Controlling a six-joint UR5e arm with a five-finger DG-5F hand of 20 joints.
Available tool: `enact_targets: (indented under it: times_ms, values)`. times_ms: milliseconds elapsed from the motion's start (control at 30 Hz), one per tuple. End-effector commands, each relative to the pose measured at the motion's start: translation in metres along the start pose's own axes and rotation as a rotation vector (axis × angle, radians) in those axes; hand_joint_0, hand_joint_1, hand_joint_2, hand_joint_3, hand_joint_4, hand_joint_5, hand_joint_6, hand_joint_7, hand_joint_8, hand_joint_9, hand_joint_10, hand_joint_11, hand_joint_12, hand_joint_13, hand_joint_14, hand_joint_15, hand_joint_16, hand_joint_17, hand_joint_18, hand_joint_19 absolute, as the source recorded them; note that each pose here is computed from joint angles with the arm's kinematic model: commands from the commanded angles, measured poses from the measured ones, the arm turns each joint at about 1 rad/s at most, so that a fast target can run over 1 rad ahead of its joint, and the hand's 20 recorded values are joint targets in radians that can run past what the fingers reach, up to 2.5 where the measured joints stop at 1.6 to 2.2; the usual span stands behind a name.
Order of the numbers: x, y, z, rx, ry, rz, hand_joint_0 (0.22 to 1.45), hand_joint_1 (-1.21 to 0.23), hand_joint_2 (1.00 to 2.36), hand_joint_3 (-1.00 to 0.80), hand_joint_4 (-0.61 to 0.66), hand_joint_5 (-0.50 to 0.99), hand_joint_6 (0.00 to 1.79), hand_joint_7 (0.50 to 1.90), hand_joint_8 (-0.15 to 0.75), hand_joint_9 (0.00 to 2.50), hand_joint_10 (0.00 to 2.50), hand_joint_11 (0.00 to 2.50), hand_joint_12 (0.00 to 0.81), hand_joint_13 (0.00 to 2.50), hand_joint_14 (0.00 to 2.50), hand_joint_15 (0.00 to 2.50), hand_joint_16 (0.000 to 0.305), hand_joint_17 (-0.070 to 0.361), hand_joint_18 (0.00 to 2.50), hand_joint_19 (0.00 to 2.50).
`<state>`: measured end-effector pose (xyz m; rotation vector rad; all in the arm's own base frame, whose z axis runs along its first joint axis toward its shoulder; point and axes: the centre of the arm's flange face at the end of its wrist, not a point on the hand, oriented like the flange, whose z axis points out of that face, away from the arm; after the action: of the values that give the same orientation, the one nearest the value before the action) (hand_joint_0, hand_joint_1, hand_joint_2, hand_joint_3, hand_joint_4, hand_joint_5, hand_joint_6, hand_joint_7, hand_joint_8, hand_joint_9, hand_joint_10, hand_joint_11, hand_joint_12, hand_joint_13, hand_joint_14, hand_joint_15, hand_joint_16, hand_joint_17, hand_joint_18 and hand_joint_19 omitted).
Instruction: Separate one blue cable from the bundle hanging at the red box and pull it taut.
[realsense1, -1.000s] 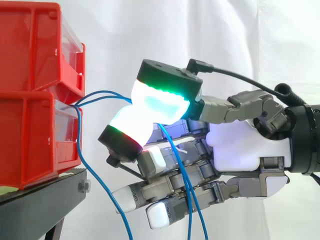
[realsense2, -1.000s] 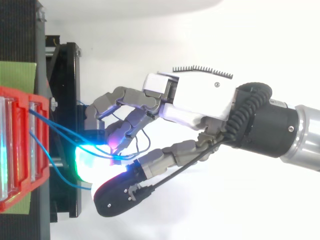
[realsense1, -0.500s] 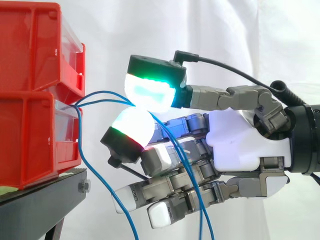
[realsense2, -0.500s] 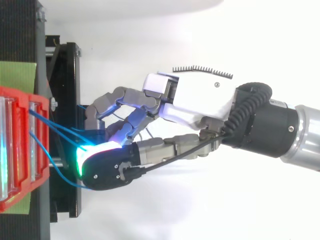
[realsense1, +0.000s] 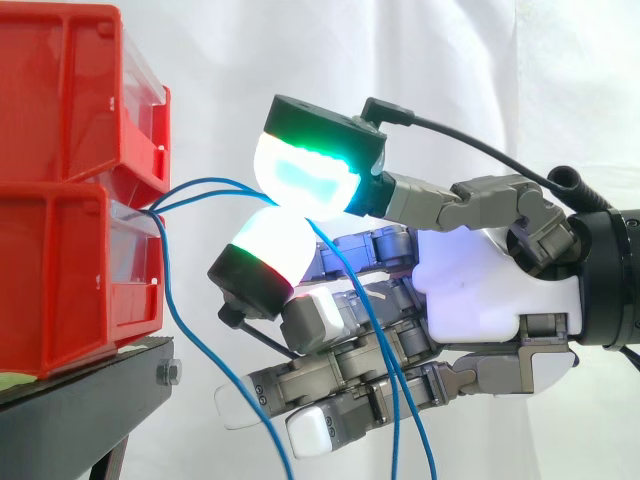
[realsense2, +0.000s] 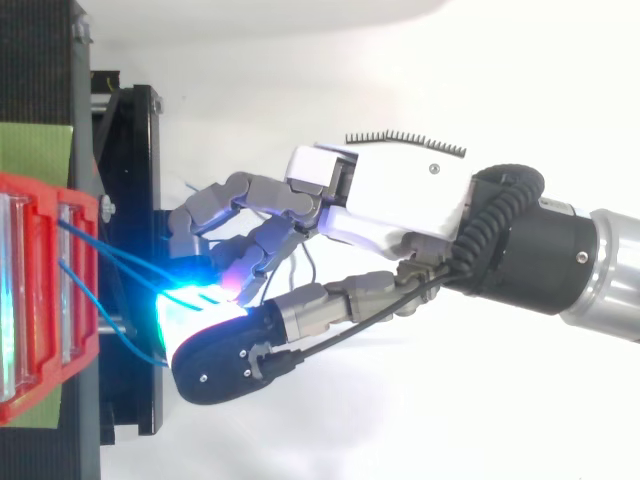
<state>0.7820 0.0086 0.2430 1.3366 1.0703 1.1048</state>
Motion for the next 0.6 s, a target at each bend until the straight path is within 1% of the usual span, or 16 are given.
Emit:
enact_targets:
  times_ms: [0, 67, 100, 133, 167, 233, 300, 333, 367, 400, 433, 467, 500, 533, 567]
  values:
    - [0.0008, 0.0, -0.0001, 0.0, 0.002, -0.008, 0.54, -0.7, 1.0, -0.5, 0.13, -0.15, 0.92, 1.17, 0.379, 1.03, 0.02, 1.01, 0.403, 0.62, 0.01, 0.44, 0.056, 0.125, 0.69, 0.57]
    - [-0.0004, 0.0, 0.0001, 0.0, 0.0, -0.011, 0.52, -0.51, 1.0, -0.5, 0.12, -0.14, 0.91, 1.15, 0.404, 1.12, 0.02, 0.98, 0.41, 0.67, 0.01, 0.45, 0.057, 0.128, 0.72, 0.59]
    - [-0.0004, 0.0, 0.0001, 0.0, 0.0, -0.019, 0.52, -0.51, 1.0, -0.5, 0.12, -0.14, 0.91, 1.15, 0.402, 1.12, 0.02, 0.96, 0.411, 0.67, 0.02, 0.45, 0.057, 0.128, 0.72, 0.59]
    - [-0.0004, 0.0, 0.0001, 0.0, 0.0, -0.022, 0.54, -0.42, 1.0, -0.5, 0.11, -0.14, 0.9, 1.16, 0.395, 1.12, 0.02, 0.96, 0.402, 0.67, 0.01, 0.45, 0.056, 0.125, 0.71, 0.61]
    - [-0.0004, 0.0, 0.0001, 0.0, 0.0, -0.023, 0.56, -0.39, 1.0, -0.5, 0.1, -0.14, 0.9, 1.13, 0.39, 1.12, 0.02, 0.96, 0.398, 0.67, 0.01, 0.47, 0.055, 0.123, 0.71, 0.61]
    - [-0.0004, 0.0, 0.0001, 0.0, 0.0, -0.025, 0.6, -0.38, 1.0, -0.5, 0.09, -0.14, 0.9, 1.11, 0.383, 1.12, 0.02, 0.96, 0.394, 0.68, 0.01, 0.46, 0.054, 0.121, 0.7, 0.63]
    - [-0.0003, 0.0001, 0.0002, -0.001, 0.0, -0.024, 0.61, -0.42, 1.0, -0.45, 0.09, -0.14, 0.89, 1.11, 0.387, 1.13, 0.02, 0.95, 0.393, 0.68, 0.02, 0.46, 0.054, 0.121, 0.7, 0.63]
    - [-0.0003, 0.0001, 0.0002, -0.001, 0.0, -0.024, 0.6, -0.47, 1.01, -0.37, 0.1, -0.14, 0.89, 1.12, 0.394, 1.12, 0.02, 0.96, 0.395, 0.67, 0.02, 0.47, 0.054, 0.121, 0.71, 0.63]
    - [-0.0003, 0.0001, 0.0002, -0.001, 0.0, -0.024, 0.6, -0.5, 1.01, -0.33, 0.1, -0.14, 0.89, 1.14, 0.392, 1.12, 0.02, 0.97, 0.398, 0.68, 0.01, 0.46, 0.054, 0.121, 0.71, 0.63]
    - [-0.0003, 0.0001, 0.0002, -0.001, 0.0, -0.024, 0.58, -0.56, 1.02, -0.21, 0.1, -0.14, 0.89, 1.16, 0.401, 1.11, 0.02, 1.0, 0.401, 0.68, 0.02, 0.47, 0.055, 0.123, 0.71, 0.63]
    - [-0.0003, 0.0001, 0.0002, -0.001, 0.0, -0.024, 0.59, -0.65, 1.02, -0.14, 0.12, -0.15, 0.91, 1.12, 0.412, 1.1, 0.01, 1.03, 0.429, 0.7, 0.01, 0.46, 0.06, 0.135, 0.75, 0.6]
    - [0.0009, 0.0001, 0.0, -0.001, 0.002, -0.024, 0.59, -0.67, 1.02, -0.12, 0.12, -0.15, 0.91, 1.12, 0.412, 1.09, 0.02, 1.03, 0.426, 0.69, 0.01, 0.47, 0.059, 0.134, 0.75, 0.6]
    - [0.0009, 0.0001, 0.0, -0.001, 0.002, -0.024, 0.61, -0.76, 1.02, -0.07, 0.11, -0.16, 0.93, 1.14, 0.4, 1.07, 0.02, 1.04, 0.418, 0.67, 0.02, 0.47, 0.058, 0.13, 0.73, 0.6]
    - [0.0009, 0.0001, 0.0, -0.001, 0.002, -0.024, 0.62, -0.78, 1.02, -0.05, 0.08, -0.16, 0.92, 1.19, 0.391, 1.06, 0.02, 1.06, 0.417, 0.67, 0.01, 0.47, 0.057, 0.129, 0.73, 0.6]
    - [0.0009, 0.0001, 0.0, -0.001, 0.002, -0.024, 0.62, -0.8, 1.02, -0.04, 0.07, -0.16, 0.92, 1.2, 0.392, 1.06, 0.02, 1.07, 0.414, 0.66, 0.01, 0.47, 0.057, 0.128, 0.72, 0.6]
